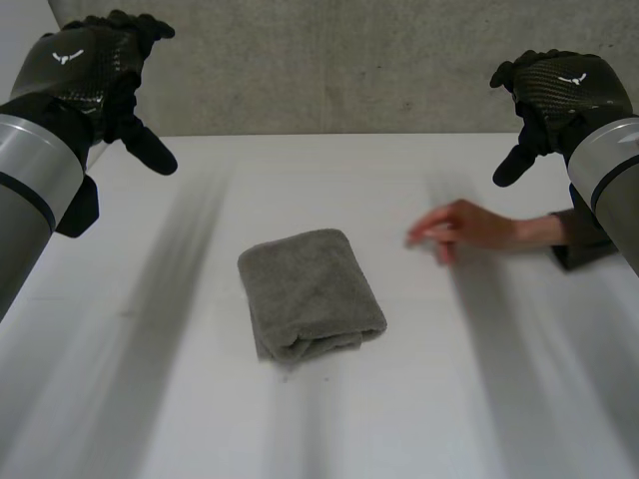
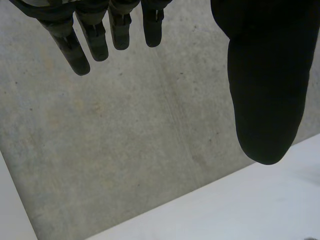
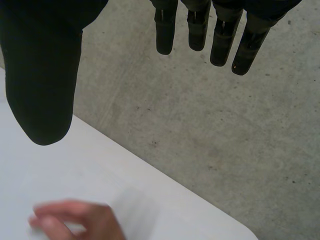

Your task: Fold the towel.

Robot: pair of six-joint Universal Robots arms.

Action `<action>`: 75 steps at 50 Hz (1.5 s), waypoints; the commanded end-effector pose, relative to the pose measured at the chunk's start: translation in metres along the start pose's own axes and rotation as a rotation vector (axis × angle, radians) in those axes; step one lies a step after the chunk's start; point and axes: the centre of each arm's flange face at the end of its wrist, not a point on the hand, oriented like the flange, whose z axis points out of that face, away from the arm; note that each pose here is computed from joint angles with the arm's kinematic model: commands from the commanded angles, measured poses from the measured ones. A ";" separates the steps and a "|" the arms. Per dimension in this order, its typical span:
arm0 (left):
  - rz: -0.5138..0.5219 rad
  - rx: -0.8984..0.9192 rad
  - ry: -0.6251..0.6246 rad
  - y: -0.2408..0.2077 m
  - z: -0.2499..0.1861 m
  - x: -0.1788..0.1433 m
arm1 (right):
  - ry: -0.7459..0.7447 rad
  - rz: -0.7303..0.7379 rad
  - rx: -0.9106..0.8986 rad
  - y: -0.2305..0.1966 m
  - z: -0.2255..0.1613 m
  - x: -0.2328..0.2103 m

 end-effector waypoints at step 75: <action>0.009 -0.062 0.021 0.022 -0.001 0.007 | -0.047 -0.009 0.003 0.002 -0.001 -0.008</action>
